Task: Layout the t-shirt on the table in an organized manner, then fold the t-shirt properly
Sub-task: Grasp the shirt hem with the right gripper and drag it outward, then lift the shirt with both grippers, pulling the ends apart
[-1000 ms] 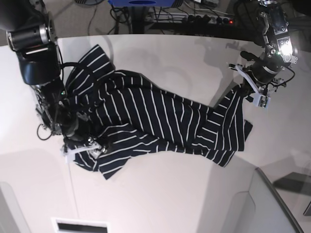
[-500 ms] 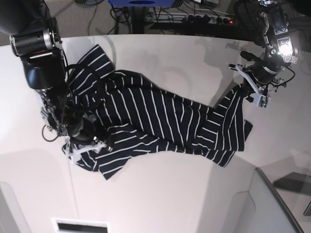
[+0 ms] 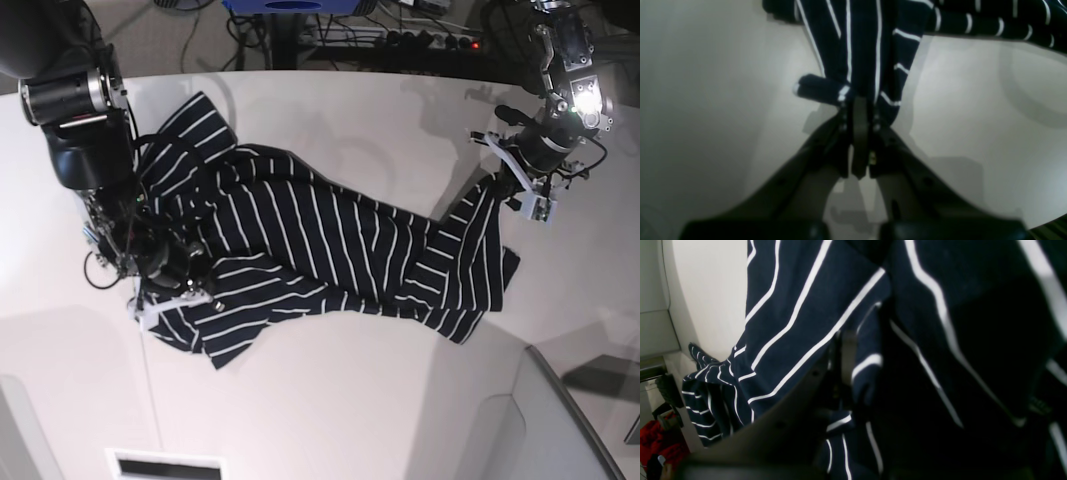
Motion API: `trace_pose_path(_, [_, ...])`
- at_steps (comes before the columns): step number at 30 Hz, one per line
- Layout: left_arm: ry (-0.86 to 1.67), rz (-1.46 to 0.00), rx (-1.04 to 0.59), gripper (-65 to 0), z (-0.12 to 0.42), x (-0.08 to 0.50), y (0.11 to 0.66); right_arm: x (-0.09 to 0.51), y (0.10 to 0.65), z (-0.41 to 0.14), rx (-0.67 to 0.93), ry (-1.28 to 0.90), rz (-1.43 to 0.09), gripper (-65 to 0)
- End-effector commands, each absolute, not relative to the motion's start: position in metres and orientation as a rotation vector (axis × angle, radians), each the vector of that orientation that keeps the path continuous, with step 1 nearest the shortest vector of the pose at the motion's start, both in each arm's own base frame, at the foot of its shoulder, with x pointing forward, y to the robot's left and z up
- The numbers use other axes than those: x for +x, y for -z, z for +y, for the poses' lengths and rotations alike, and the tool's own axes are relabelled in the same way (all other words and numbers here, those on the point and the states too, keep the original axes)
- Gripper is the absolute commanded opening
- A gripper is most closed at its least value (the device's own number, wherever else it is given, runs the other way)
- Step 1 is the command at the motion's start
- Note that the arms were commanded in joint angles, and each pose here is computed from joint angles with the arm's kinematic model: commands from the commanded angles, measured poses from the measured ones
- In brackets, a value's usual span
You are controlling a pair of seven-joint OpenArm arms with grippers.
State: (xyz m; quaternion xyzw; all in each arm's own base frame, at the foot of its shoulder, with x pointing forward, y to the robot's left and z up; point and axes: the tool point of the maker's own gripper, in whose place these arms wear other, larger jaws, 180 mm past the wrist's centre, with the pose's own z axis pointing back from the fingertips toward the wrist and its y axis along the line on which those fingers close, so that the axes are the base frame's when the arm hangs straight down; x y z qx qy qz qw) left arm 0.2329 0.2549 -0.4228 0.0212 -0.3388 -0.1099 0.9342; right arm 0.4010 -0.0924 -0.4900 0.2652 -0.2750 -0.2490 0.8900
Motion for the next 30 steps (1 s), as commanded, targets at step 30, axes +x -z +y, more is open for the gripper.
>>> trace_pose_path(30, [0.281, -0.929, 0.106, -65.0, 0.251, 0.298, 0.348, 0.344, 0.286, -0.169, 0.562, 0.328, -0.780, -65.0])
